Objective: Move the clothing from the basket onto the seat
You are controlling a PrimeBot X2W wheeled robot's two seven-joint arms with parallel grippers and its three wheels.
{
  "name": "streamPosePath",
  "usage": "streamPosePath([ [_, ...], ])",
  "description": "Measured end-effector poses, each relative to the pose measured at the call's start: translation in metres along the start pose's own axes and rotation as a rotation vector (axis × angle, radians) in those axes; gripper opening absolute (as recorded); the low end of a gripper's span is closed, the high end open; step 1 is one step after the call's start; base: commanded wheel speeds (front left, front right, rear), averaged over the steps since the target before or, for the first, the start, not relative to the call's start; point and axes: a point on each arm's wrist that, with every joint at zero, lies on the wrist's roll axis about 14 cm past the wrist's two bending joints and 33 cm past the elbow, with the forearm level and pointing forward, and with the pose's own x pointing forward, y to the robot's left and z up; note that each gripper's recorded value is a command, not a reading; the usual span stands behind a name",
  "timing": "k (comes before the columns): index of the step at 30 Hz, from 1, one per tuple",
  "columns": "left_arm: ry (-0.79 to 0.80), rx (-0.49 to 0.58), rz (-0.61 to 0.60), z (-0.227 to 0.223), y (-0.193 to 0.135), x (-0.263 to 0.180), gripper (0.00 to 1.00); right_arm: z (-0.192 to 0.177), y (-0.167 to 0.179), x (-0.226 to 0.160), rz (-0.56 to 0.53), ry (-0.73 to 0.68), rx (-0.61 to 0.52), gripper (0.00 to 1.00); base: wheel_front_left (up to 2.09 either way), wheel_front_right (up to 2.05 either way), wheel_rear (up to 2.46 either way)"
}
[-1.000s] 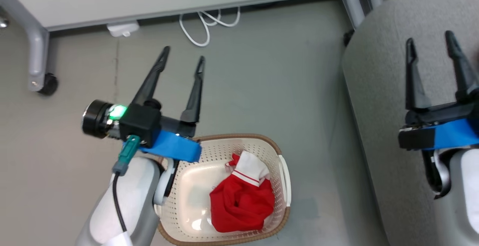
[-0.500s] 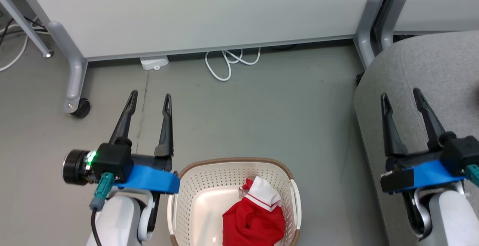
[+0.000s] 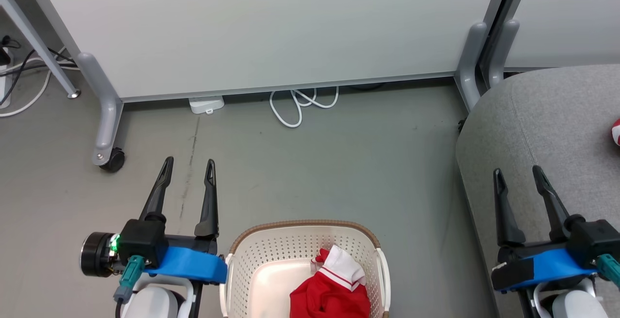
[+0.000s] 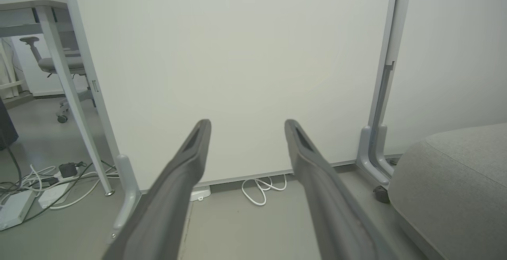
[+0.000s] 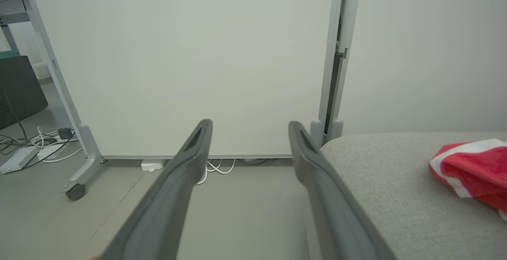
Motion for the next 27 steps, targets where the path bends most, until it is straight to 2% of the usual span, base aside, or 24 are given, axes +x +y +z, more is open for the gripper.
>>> streamPosePath([
  [27, 0.036, -0.006, 0.021, -0.012, 0.008, -0.010, 1.00, -0.016, -0.001, -0.009, -0.019, 0.048, 0.030, 1.00, 0.00, 0.00, 0.00],
])
